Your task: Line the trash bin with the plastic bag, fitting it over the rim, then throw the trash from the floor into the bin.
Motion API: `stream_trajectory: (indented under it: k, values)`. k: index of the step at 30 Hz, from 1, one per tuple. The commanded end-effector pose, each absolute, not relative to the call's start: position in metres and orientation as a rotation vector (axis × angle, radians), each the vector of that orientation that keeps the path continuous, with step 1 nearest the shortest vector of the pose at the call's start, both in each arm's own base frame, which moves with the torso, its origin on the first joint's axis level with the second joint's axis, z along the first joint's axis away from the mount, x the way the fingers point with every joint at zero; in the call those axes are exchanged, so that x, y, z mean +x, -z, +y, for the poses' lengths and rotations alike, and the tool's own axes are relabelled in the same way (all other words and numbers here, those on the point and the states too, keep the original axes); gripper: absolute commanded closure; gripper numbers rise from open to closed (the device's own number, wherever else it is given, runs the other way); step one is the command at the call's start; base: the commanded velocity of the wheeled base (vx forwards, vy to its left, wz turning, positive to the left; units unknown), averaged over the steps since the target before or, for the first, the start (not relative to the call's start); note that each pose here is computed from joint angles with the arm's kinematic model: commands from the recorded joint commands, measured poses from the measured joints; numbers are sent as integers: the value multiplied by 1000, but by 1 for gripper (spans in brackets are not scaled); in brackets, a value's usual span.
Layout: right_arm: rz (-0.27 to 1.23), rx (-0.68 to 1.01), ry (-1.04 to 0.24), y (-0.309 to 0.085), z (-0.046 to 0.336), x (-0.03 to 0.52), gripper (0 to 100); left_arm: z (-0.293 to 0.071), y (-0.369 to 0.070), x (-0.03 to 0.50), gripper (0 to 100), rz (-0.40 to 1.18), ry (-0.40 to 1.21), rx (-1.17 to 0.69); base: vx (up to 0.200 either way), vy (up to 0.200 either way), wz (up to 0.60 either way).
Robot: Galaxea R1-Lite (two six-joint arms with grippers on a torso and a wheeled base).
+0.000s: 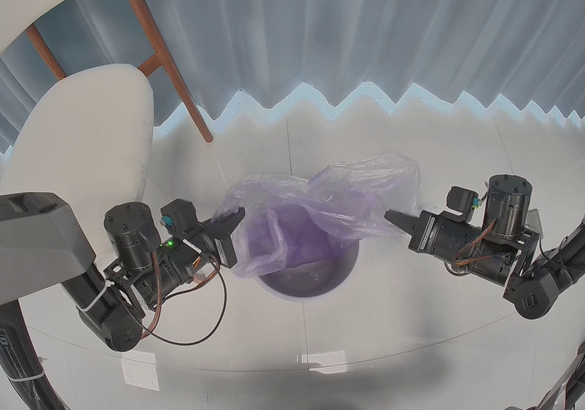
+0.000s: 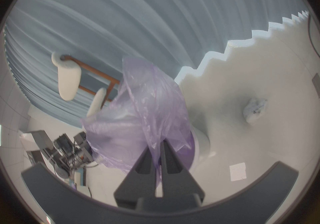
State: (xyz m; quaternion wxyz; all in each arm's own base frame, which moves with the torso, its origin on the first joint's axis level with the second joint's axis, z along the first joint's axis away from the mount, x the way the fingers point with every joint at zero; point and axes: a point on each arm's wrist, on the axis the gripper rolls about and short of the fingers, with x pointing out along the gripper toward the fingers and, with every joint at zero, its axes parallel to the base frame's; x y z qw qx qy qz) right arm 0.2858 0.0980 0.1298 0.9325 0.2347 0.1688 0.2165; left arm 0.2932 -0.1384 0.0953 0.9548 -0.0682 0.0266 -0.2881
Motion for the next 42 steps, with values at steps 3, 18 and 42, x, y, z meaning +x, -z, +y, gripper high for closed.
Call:
stream_trajectory:
  k: [3, 18, 42]
  values:
    - [430, 407, -449, -116, 94, 275, 100, -128, -89, 266, 100, 130, 589, -126, 200, 0, 0]
    - [438, 393, -416, -111, 84, 280, 100, -154, -93, 275, 100, 81, 594, -137, 160, 0, 0]
    - [310, 453, -301, -75, 66, 345, 100, -143, -57, 336, 100, 110, 279, -130, 0, 0, 0]
